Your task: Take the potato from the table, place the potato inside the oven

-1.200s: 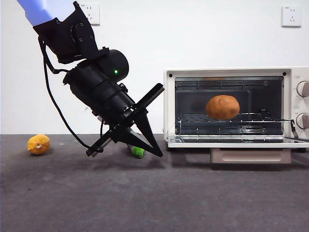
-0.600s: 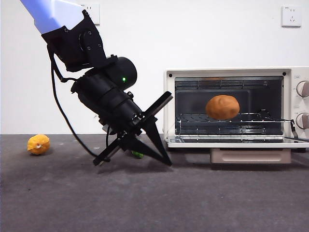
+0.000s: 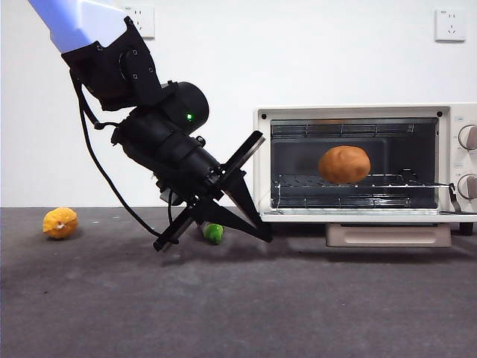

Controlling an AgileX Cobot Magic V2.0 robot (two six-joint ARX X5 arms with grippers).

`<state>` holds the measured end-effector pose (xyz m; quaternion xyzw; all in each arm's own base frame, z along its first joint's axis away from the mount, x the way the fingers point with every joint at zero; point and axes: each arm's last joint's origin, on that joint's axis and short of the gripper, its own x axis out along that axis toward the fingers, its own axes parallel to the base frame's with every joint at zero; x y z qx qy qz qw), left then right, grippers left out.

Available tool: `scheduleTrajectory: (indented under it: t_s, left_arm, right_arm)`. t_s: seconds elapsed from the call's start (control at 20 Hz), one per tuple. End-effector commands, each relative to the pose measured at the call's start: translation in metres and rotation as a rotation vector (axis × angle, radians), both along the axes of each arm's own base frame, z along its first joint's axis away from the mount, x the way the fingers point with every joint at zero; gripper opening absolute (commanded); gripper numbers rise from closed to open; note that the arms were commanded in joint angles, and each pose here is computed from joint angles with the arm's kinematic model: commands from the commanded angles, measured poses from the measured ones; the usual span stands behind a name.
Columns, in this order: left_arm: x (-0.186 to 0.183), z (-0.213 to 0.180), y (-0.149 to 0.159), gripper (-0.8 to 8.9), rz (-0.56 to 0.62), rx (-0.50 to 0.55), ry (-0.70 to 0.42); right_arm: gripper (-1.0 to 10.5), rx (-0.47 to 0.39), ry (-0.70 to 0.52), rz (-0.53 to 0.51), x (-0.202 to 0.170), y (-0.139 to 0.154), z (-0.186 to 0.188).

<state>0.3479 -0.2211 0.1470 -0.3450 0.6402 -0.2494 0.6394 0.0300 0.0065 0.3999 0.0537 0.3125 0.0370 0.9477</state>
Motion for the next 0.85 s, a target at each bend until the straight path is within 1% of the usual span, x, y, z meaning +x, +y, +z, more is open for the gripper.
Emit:
scheduleTrajectory:
  t_s: [0.05,0.2,0.5,0.65,0.85]
  left_arm:
    - [0.0,-0.004,-0.004,-0.08,-0.028,-0.036,-0.002]
    - [0.003,0.0,-0.004,-0.08,-0.04,-0.092,-0.009]
    - [0.008,0.002,0.002,-0.08,-0.037,-0.138,0.001]
    - [0.014,0.007,0.008,-0.08,-0.015,-0.172,-0.003]
    - [0.023,0.021,0.014,-0.08,0.018,-0.22,-0.037]
  right_arm:
    - [-0.1,-0.001,0.007,0.0,-0.001,-0.001,-0.001]
    - [-0.1,0.004,0.007,-0.003,-0.001,-0.001,-0.001]
    - [-0.1,0.019,0.007,-0.014,-0.001,0.0,-0.001]
    - [-0.1,0.023,0.0,-0.014,-0.001,0.0,-0.001]
    - [-0.1,0.026,-0.006,-0.014,0.0,0.0,0.0]
